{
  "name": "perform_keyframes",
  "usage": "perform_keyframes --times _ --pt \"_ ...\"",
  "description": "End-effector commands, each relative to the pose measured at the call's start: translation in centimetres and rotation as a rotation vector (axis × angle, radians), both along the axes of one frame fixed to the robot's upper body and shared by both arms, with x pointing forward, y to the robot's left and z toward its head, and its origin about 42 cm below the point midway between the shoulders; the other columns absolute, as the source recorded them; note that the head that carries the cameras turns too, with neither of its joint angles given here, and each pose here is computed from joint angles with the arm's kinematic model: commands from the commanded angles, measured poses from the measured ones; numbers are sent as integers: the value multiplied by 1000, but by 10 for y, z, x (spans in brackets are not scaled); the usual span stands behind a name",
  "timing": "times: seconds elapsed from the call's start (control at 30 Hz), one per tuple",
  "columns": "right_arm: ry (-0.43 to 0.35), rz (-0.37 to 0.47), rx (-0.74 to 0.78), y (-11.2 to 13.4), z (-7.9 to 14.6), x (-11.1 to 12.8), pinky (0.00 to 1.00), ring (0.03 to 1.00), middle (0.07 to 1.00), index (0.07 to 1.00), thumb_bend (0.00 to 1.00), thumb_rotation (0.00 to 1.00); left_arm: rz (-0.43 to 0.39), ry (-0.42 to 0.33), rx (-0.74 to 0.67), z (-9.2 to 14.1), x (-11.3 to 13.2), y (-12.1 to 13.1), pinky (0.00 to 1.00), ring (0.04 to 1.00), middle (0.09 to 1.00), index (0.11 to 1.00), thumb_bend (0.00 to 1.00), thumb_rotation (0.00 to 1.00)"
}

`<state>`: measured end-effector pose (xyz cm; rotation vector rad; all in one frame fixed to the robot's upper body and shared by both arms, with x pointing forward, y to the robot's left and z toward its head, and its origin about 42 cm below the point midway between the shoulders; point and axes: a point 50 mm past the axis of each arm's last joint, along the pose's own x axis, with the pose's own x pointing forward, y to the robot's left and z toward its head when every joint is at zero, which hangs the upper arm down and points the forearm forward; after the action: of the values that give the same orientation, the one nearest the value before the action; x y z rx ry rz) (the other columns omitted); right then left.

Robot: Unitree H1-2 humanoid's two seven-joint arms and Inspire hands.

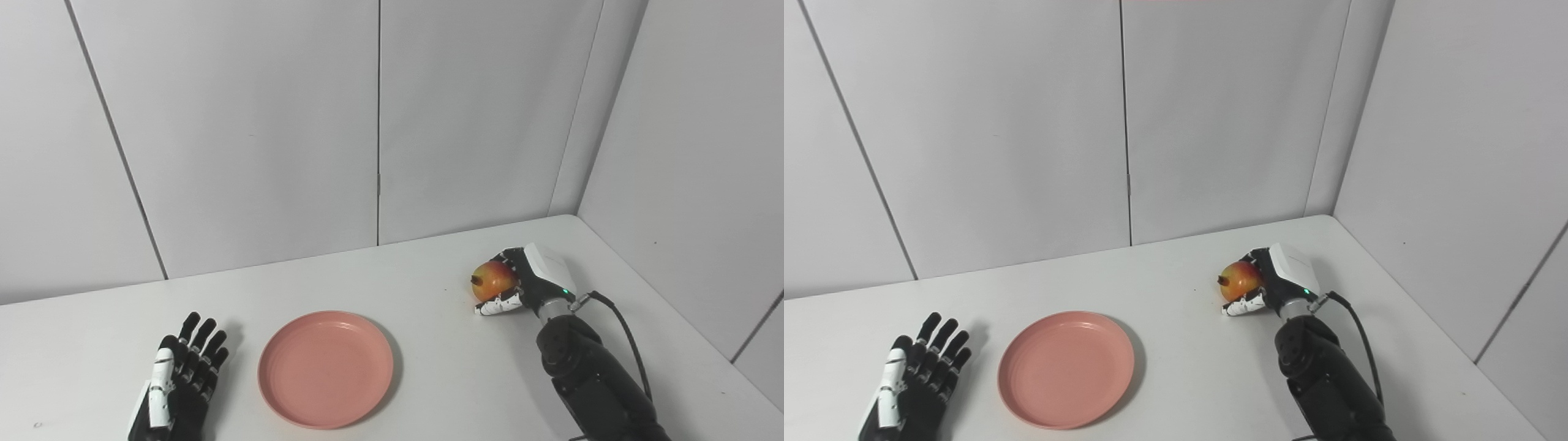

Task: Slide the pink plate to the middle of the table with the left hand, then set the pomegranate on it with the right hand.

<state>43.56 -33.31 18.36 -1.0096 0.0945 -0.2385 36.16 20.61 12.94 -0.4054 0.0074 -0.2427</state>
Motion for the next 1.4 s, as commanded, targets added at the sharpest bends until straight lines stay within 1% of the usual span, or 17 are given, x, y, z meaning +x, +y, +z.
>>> perform_keyframes --times 0.0,0.03,0.07,0.13,0.33,0.4,0.43,0.47,0.5,0.6,0.77,0.83,0.9,1.03,1.1,1.2,1.37 --pt "-23 2 -21 0 14 7 394 468 533 487 521 131 -9 67 8 -14 -6 4 1000 971 983 981 382 1000" --pt "-22 1 -18 0 15 7 389 464 529 486 521 130 -9 67 9 -14 -6 4 1000 972 984 981 381 1000" --pt "-22 -1 -15 1 16 6 354 431 475 502 526 42 -8 68 12 -14 -6 3 1000 970 982 980 384 1000" --pt "-34 -3 -8 1 19 4 346 425 460 503 529 13 -5 69 16 -14 -6 3 999 970 982 979 385 1000" --pt "-81 0 11 2 29 -1 348 422 444 508 529 0 -3 73 12 -13 -7 1 994 964 977 974 386 1000" --pt "-134 5 28 4 43 -7 375 450 467 497 529 0 -2 74 10 -13 -7 0 997 966 978 975 387 1000" --pt "-166 5 35 6 51 -10 400 485 503 480 526 0 -1 75 10 -14 -6 0 996 964 976 974 388 1000" --pt "-186 4 40 7 55 -12 447 553 497 482 529 0 0 76 11 -14 -6 -1 991 960 972 970 389 1000" --pt "-194 3 42 8 57 -14 455 564 496 482 529 0 1 76 11 -14 -6 -1 990 959 971 970 389 1000" --pt "-265 22 24 15 80 -22 369 449 459 511 528 0 10 84 4 -13 -6 -3 979 950 962 955 391 1000" --pt "-351 66 23 29 104 -34 332 413 445 528 524 0 7 83 15 -12 -8 -7 984 955 963 959 394 1000" --pt "-365 79 25 32 108 -36 328 411 445 530 524 0 9 85 15 -12 -8 -8 983 954 962 958 394 1000" --pt "-388 105 30 42 114 -40 327 410 446 529 524 0 12 86 23 -11 -9 -10 976 951 960 955 396 1000" --pt "-408 136 43 55 119 -44 334 415 448 527 525 0 13 87 34 -10 -10 -14 969 949 959 952 404 1000" --pt "-422 169 53 68 119 -45 356 427 453 523 525 0 11 85 47 -9 -11 -17 967 948 960 951 407 1000" --pt "-432 219 65 85 119 -48 355 431 456 519 526 0 19 84 64 -8 -12 -22 955 936 950 941 407 1000" --pt "-426 259 79 95 117 -49 350 430 458 519 526 0 24 86 71 -7 -14 -29 945 928 943 935 408 1000"
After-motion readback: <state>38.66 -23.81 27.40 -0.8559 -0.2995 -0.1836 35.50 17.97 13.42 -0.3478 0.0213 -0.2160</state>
